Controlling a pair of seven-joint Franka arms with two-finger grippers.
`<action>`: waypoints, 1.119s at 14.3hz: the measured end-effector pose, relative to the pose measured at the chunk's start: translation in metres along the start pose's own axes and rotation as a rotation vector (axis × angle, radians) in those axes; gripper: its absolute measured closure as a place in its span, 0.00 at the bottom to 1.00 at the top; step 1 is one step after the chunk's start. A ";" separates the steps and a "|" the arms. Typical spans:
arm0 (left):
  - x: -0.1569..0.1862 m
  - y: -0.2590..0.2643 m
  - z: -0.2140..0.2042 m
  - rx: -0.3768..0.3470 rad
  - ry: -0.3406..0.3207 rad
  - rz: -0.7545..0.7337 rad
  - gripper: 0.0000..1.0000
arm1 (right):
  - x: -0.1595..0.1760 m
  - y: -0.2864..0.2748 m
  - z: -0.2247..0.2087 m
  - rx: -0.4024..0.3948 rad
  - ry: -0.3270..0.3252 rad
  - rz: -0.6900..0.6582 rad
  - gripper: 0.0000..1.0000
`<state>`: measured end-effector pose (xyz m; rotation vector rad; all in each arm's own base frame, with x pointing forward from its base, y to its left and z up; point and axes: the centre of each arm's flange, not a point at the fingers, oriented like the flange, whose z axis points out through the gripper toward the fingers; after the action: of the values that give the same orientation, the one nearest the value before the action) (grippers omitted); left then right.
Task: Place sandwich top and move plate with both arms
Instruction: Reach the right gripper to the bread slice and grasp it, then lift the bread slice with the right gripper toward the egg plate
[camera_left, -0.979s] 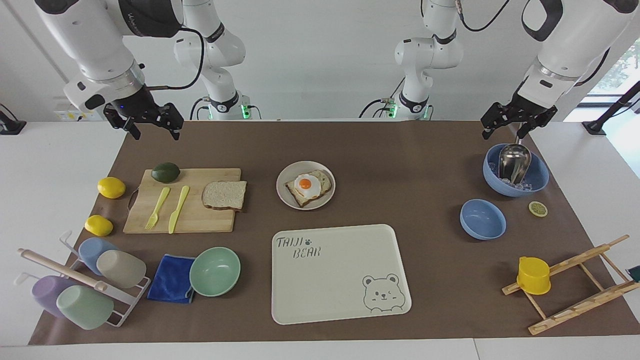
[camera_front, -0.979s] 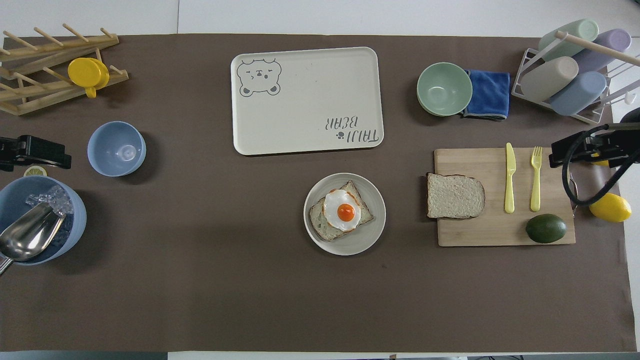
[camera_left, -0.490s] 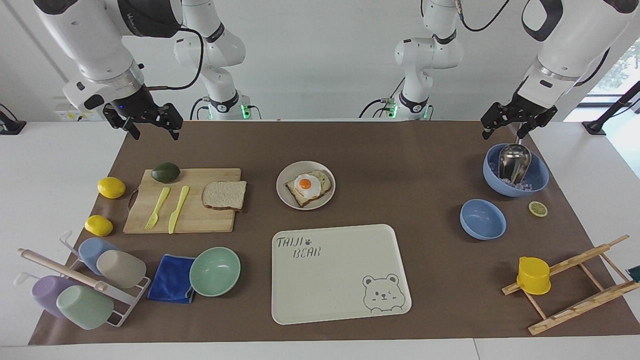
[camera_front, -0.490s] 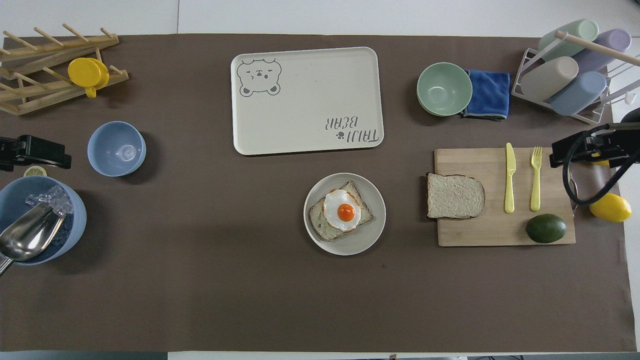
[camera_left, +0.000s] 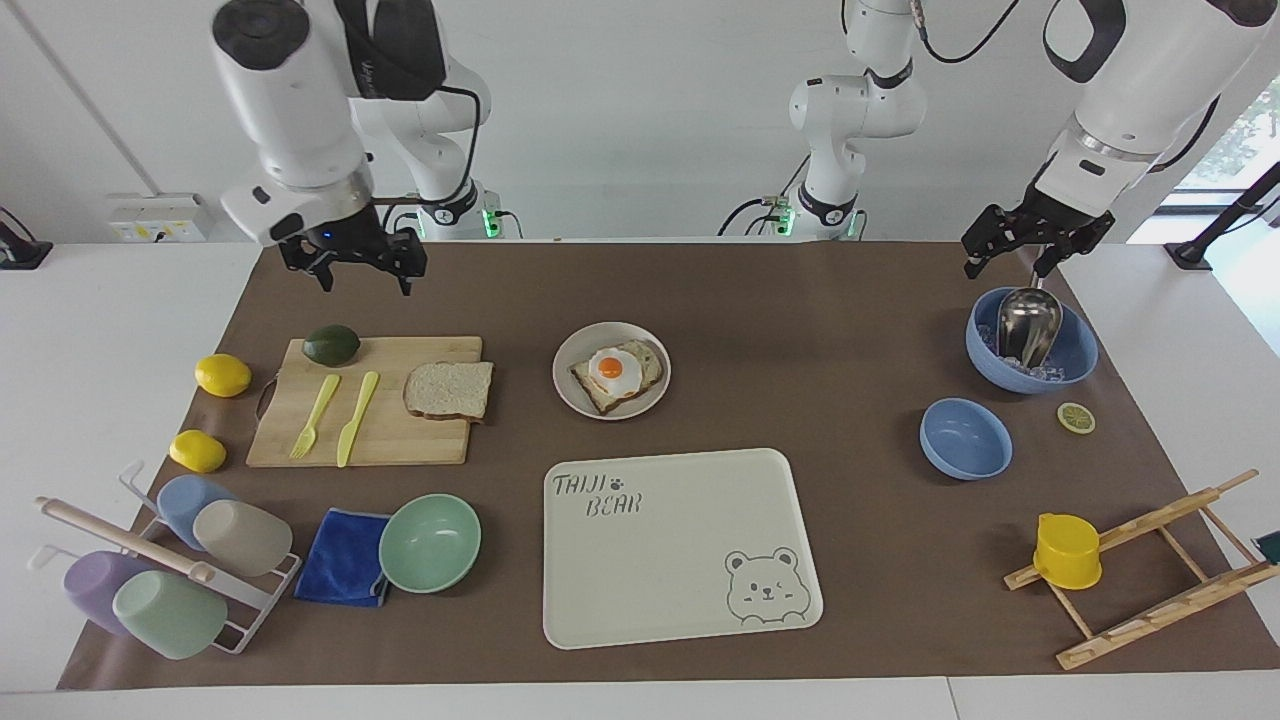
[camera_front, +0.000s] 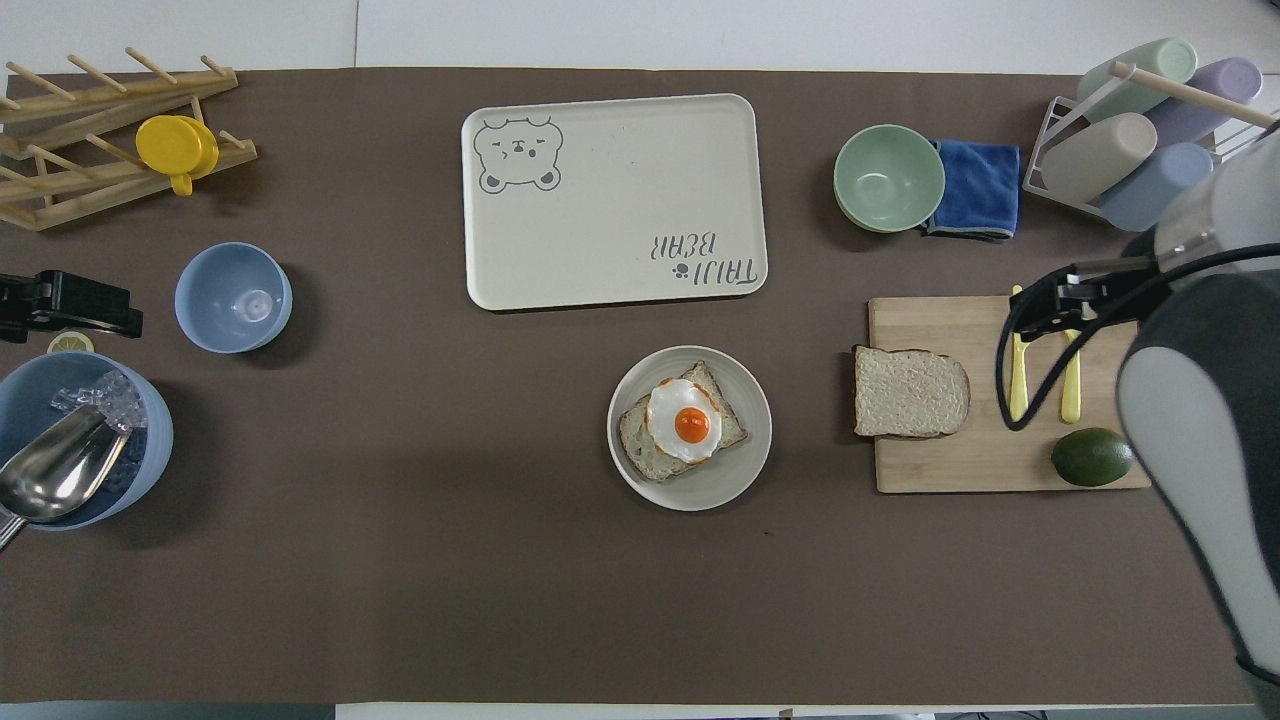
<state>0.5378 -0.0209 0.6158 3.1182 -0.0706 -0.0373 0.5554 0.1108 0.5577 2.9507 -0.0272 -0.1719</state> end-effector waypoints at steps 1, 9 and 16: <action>0.000 0.000 0.000 0.000 0.000 0.000 0.00 | 0.004 -0.031 0.014 -0.028 -0.008 0.011 0.00; 0.000 0.000 0.000 0.000 0.000 0.000 0.00 | 0.009 -0.123 0.161 -0.114 -0.031 0.096 0.00; 0.000 0.000 0.000 0.000 0.000 0.000 0.00 | -0.009 -0.134 0.237 -0.203 -0.024 0.092 0.00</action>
<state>0.5378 -0.0209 0.6158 3.1182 -0.0706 -0.0373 0.5193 0.1992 0.3022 2.7381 -0.1399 -0.1846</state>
